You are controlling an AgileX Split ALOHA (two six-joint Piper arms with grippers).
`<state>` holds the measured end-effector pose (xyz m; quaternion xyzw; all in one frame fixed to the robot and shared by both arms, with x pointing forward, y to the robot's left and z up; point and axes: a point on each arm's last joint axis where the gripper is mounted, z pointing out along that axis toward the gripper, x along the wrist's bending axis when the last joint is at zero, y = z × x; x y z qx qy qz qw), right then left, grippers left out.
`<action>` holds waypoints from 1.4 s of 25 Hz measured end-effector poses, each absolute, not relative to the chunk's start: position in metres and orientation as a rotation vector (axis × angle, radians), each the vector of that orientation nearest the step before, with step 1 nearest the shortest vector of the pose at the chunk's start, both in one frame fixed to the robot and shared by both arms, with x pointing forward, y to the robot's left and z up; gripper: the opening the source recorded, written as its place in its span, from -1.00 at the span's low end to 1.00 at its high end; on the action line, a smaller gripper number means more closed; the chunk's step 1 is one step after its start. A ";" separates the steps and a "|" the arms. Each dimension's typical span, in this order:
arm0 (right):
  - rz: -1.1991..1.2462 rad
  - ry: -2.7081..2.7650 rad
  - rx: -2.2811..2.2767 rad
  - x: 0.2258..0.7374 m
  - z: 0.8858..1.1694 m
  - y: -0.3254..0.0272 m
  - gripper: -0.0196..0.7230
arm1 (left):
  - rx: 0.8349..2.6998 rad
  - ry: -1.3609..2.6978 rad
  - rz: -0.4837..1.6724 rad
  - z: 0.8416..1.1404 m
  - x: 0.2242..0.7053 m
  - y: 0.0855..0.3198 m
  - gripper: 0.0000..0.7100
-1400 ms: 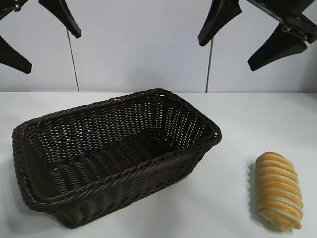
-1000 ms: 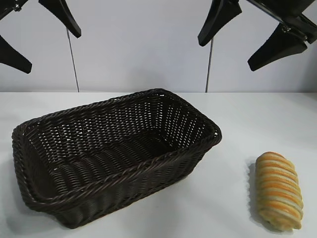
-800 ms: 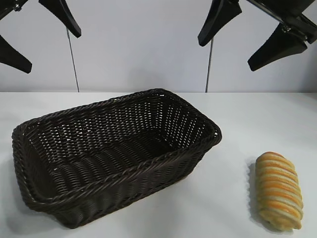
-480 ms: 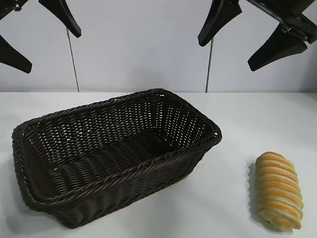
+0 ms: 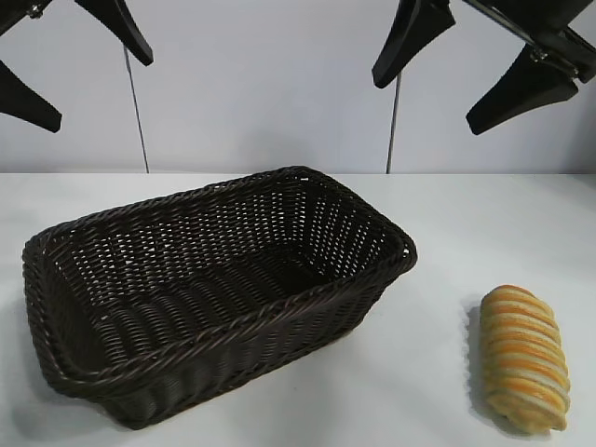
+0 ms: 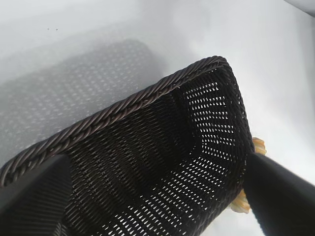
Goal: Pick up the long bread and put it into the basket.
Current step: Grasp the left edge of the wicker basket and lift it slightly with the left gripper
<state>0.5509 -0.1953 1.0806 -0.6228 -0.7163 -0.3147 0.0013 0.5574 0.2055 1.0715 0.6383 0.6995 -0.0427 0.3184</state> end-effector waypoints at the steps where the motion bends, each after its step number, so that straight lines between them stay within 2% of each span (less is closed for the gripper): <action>1: -0.988 -2.248 -1.955 0.551 1.081 -0.195 0.92 | 1.701 1.850 -0.099 1.072 0.554 0.208 0.92; 6: -0.987 -2.248 -1.955 0.551 1.081 -0.195 0.92 | 1.729 1.997 -0.001 1.061 0.517 0.228 0.92; 11: -0.987 -2.248 -1.955 0.551 1.081 -0.195 0.92 | 1.732 2.123 -0.047 1.020 0.485 0.236 0.92; 18: -0.986 -2.248 -1.954 0.551 1.081 -0.195 0.92 | 1.660 2.115 -0.067 0.995 0.482 0.223 0.92; 26: -0.984 -2.247 -1.955 0.551 1.081 -0.195 0.92 | 1.674 2.261 -0.137 0.938 0.504 0.218 0.92; 32: -0.984 -2.246 -1.956 0.551 1.081 -0.195 0.92 | 1.679 2.284 -0.191 0.914 0.510 0.211 0.92; 35: -0.984 -2.246 -1.956 0.551 1.081 -0.195 0.92 | 1.700 2.286 -0.201 0.906 0.510 0.207 0.81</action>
